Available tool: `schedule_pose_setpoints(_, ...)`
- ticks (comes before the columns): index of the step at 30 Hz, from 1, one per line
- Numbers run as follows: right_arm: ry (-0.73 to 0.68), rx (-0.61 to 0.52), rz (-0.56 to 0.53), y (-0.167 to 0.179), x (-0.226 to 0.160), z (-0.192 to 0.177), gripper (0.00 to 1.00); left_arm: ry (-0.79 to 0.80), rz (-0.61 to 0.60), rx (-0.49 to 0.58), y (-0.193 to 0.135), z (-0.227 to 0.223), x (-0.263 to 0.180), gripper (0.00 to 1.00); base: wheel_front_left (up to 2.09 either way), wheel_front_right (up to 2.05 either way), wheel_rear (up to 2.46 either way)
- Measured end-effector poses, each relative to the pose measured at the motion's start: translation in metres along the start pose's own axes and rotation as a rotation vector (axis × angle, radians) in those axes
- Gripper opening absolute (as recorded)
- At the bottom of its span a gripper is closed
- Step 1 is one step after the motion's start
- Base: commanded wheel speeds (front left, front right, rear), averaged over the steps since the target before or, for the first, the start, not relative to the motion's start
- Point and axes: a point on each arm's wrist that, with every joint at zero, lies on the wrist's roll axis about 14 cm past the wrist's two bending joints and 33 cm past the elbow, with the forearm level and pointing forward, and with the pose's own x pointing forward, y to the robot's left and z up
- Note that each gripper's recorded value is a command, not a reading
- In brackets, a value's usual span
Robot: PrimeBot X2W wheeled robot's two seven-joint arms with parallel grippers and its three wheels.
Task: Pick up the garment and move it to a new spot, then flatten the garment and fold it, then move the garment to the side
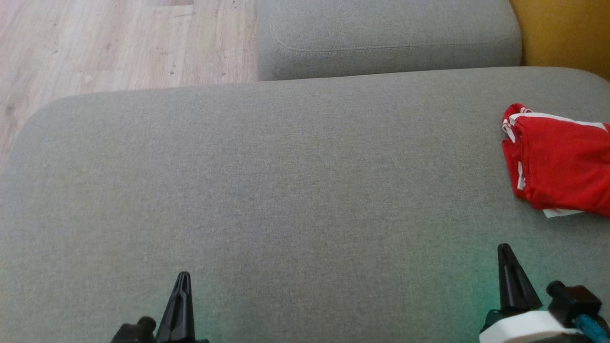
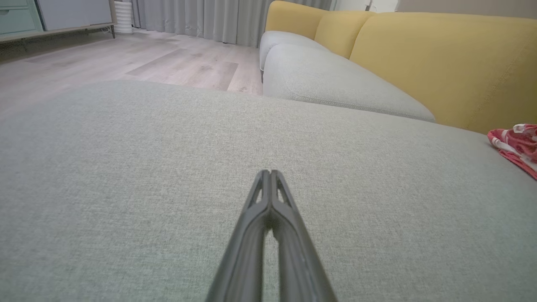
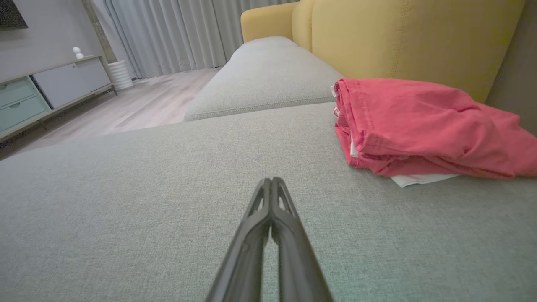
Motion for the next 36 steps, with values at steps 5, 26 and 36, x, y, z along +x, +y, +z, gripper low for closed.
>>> schedule_pose_setpoints(5,0.006,0.06,-0.015,-0.002,0.0,-0.001,0.0,0.006,0.01,-0.058,0.002,0.0,0.001,0.0,0.0,0.0,0.0)
schedule_pose_setpoints(26,0.001,0.328,-0.076,-0.013,0.004,0.003,0.0,0.016,0.056,-0.309,0.013,0.005,0.008,0.0,0.0,0.0,0.0)
schedule_pose_setpoints(36,-0.007,0.45,-0.094,-0.017,0.008,0.007,0.0,0.009,0.069,-0.423,0.017,0.01,0.014,0.0,0.0,0.0,0.0)
